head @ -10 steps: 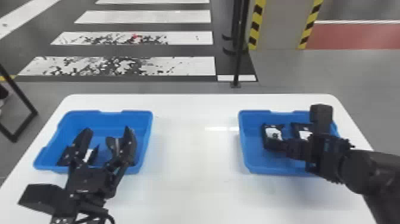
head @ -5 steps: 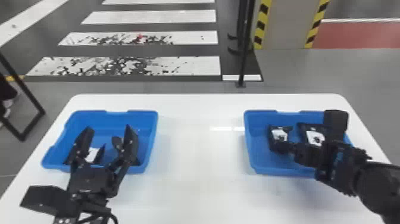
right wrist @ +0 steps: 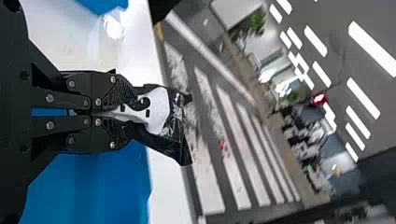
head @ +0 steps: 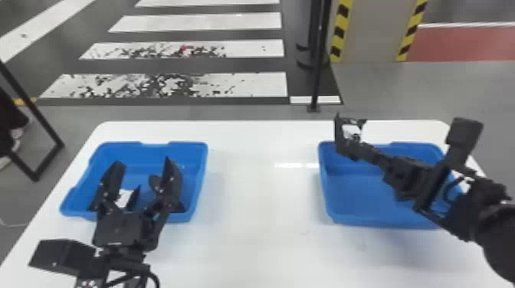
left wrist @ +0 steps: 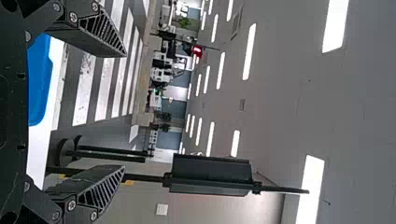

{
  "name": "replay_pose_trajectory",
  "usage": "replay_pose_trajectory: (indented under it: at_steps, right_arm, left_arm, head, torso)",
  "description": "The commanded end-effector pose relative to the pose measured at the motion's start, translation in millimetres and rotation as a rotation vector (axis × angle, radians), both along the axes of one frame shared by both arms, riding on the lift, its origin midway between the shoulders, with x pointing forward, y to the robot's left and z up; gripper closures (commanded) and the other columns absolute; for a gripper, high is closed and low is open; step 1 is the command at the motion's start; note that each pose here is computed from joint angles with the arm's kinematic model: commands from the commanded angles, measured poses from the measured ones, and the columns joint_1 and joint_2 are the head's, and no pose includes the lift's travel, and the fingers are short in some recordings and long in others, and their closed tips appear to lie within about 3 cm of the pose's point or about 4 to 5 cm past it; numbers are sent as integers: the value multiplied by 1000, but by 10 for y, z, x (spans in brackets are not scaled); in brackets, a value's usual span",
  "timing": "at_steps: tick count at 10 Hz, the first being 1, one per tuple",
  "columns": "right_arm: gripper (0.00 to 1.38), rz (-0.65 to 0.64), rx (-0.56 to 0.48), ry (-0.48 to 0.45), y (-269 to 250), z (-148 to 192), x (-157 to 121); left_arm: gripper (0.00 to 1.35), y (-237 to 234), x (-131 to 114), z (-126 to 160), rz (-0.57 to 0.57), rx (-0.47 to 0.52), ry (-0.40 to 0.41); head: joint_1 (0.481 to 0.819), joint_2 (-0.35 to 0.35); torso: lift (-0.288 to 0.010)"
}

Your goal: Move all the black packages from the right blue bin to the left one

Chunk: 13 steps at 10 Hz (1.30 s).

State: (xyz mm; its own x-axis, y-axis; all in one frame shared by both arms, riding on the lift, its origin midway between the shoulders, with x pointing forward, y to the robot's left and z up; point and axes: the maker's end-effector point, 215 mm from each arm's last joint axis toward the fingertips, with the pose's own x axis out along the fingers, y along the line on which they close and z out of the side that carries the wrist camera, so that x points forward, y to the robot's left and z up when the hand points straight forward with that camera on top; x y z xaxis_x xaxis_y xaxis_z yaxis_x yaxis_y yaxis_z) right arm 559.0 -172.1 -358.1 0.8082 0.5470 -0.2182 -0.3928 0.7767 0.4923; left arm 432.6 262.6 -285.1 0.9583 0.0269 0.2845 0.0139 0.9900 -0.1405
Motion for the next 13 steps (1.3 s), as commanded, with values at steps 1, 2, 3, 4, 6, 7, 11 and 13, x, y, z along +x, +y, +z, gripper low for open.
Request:
replay_pose_trajectory:
  at_steps: [1,2,3,4,6,7,11,13]
  right_arm:
    - [1119,149,155,-79,499,241,201]
    - [1119,257,198,-91,804,304,221]
    - [1119,303,219,-100,973,384,168]
    - [1119,372,238,-98,1216,418,54]
    - [1119,522,253,-54,1837,348,-305]
    - [1119,588,240,-36,2109,308,-493]
    - [1119,699,224,-26,2580,345,-841]
    - [1119,721,220,-22,2660,338,-920]
  left_arm:
    - [202,-143,42,-17,-36,-125,3]
    - [202,-269,86,78,-69,-202,-22]
    - [197,-390,116,151,-109,-243,-31]
    - [196,-524,150,208,-154,-274,-18]
    - [196,-787,260,216,-245,-275,44]
    - [196,-925,322,176,-291,-228,73]
    - [200,-987,388,-131,-305,-136,180]
    - [254,-996,393,-120,-308,-125,177]
  head:
    - [695,94]
    - [695,133]
    - [695,146]
    - [695,155]
    - [695,182]
    - [695,194]
    - [695,261]
    - [695,285]
  torso:
    - [-140]
    - [-140]
    - [-140]
    - [-140]
    - [-140]
    - [-140]
    - [-140]
    - [-140]
